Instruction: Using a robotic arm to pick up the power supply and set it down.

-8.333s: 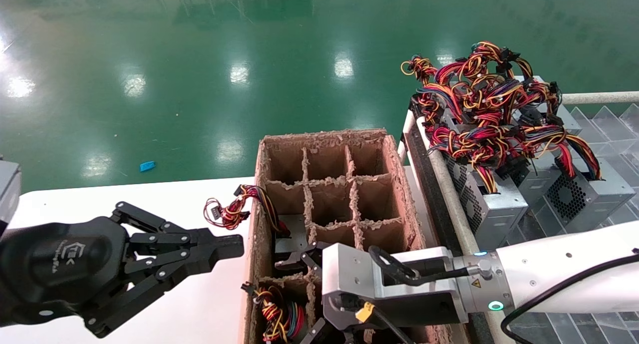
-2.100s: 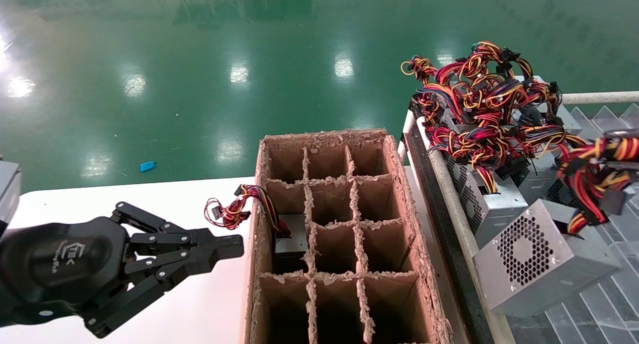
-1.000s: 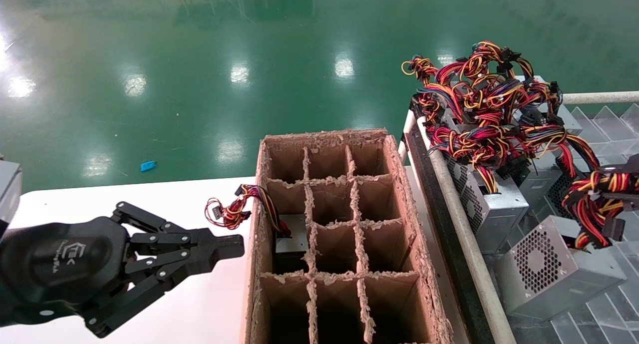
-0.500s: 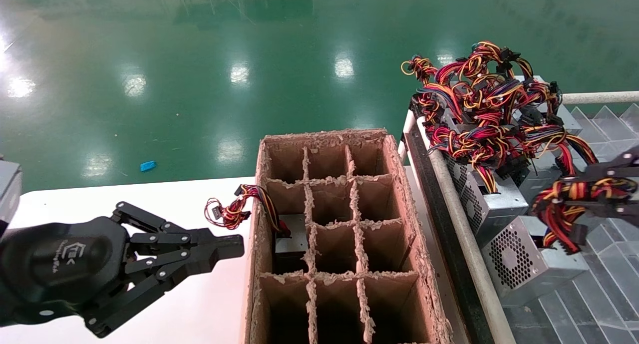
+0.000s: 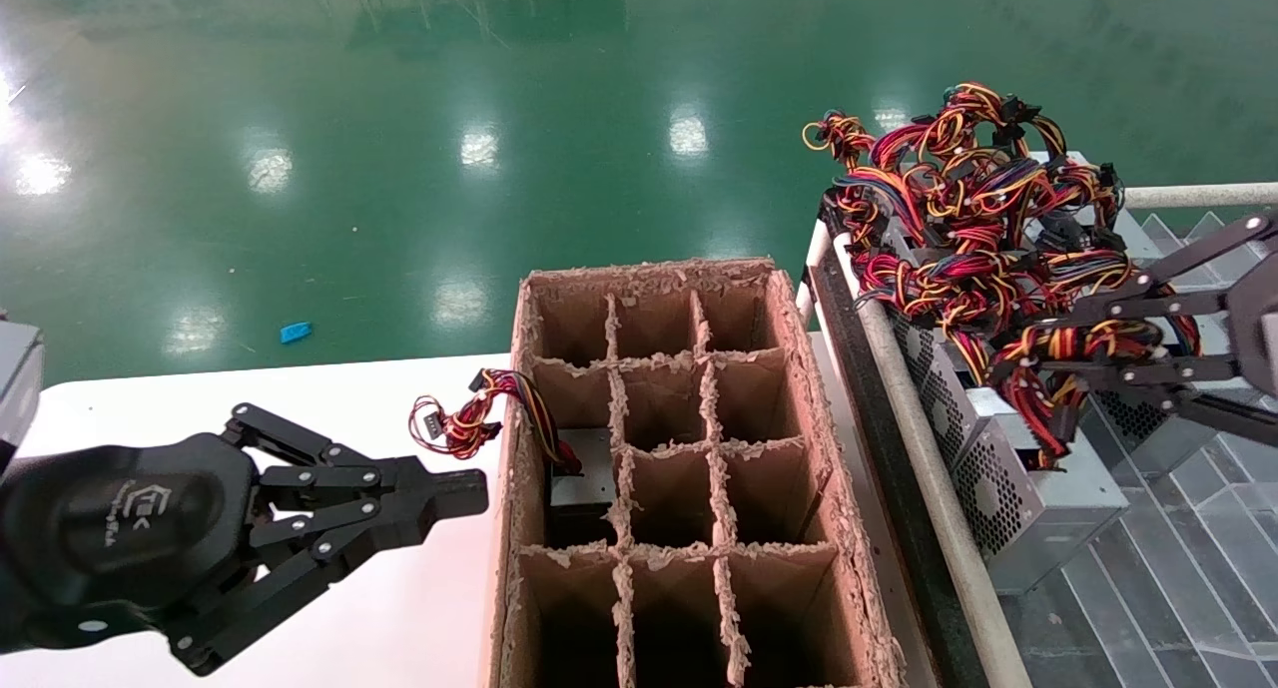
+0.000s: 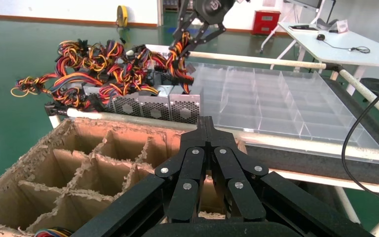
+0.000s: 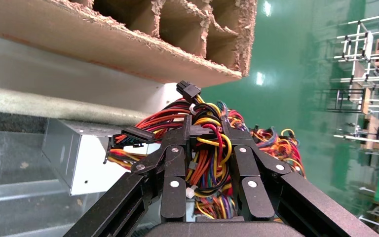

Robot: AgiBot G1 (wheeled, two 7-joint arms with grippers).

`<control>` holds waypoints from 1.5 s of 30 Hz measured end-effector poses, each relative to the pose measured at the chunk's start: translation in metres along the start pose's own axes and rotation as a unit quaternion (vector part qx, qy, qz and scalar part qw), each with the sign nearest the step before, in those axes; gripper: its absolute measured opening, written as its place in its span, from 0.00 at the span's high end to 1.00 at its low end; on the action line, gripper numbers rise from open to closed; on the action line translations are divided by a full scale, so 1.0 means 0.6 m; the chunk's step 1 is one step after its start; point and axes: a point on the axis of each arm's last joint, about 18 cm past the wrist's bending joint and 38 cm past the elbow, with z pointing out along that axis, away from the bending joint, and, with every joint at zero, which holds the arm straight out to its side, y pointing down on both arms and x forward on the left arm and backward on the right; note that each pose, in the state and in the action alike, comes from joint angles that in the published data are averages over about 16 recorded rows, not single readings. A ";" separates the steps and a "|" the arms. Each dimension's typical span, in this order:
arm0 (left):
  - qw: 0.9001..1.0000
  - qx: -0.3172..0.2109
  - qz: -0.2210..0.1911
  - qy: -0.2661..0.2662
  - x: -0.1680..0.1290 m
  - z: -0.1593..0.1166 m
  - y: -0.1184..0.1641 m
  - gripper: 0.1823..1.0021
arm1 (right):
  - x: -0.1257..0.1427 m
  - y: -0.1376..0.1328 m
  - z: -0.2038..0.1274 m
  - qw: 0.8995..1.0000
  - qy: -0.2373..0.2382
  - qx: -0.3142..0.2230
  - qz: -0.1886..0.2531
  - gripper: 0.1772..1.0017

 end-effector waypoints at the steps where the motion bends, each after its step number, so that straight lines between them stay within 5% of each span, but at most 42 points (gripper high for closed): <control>1: 1.000 0.000 0.000 0.000 0.000 0.000 0.000 0.99 | -0.001 0.000 0.004 1.000 0.000 0.001 0.001 0.86; 15: 1.000 0.000 0.000 0.000 0.000 0.000 0.000 0.99 | -0.013 -0.004 0.036 0.999 -0.004 0.026 0.021 0.86; 29: 1.000 0.000 0.000 0.000 0.000 0.000 0.000 0.99 | -0.013 -0.019 0.012 0.998 0.006 0.053 0.040 0.76; 45: 1.000 0.000 0.000 0.000 0.000 0.000 0.000 0.99 | -0.010 -0.043 -0.003 0.990 0.025 0.109 0.085 0.41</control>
